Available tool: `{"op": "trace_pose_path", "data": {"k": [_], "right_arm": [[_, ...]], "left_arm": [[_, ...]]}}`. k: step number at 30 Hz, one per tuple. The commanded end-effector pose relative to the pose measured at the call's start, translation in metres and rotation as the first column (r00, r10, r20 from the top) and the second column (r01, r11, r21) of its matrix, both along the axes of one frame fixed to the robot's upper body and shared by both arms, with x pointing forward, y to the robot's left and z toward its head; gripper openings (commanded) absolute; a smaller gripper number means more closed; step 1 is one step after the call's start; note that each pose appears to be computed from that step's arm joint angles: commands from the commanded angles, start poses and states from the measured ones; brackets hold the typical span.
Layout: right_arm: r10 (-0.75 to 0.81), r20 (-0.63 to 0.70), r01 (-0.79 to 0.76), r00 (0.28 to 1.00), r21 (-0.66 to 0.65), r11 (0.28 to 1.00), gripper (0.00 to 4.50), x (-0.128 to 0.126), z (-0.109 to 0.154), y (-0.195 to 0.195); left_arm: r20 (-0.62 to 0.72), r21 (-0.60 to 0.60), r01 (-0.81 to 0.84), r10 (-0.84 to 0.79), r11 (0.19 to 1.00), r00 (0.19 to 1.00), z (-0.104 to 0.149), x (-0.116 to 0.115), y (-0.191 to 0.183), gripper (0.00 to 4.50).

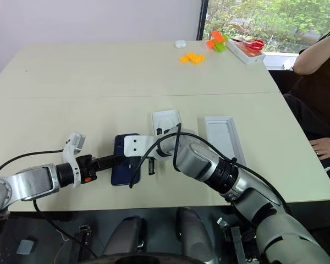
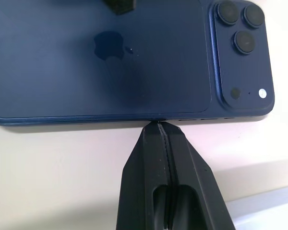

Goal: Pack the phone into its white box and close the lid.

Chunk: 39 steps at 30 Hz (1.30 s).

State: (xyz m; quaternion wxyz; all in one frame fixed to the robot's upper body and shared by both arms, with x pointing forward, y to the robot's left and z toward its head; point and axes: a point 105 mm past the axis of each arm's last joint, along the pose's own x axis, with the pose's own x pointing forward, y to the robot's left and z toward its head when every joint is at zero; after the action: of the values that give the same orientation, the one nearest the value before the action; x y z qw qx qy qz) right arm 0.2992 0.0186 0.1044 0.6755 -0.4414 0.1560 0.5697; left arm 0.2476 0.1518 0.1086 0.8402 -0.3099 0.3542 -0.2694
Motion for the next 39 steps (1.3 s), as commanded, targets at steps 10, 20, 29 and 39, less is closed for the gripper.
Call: {"op": "trace_pose_path", "data": {"k": [10,20,29,39], "right_arm": [[0.041,-0.009,-0.04,0.999,0.047,0.998,0.01,-0.009,0.003,0.013],[0.03,-0.006,-0.029,1.0,0.048,0.998,0.0,-0.007,0.004,0.012],[0.026,-0.005,-0.026,1.0,0.046,0.999,0.0,-0.006,0.004,0.012],[0.021,0.052,-0.023,0.998,0.047,0.999,0.0,0.001,0.013,0.01]], "left_arm": [[-0.001,-0.082,0.042,-0.042,0.996,0.999,0.009,-0.008,-0.015,4.5],[-0.016,-0.062,-0.038,0.037,0.997,0.999,0.006,-0.006,0.006,2.84],[-0.03,-0.087,-0.062,0.06,0.994,0.998,0.005,-0.007,0.008,2.56],[0.001,-0.12,-0.078,0.079,0.99,0.997,0.012,-0.005,0.01,0.13]]}}
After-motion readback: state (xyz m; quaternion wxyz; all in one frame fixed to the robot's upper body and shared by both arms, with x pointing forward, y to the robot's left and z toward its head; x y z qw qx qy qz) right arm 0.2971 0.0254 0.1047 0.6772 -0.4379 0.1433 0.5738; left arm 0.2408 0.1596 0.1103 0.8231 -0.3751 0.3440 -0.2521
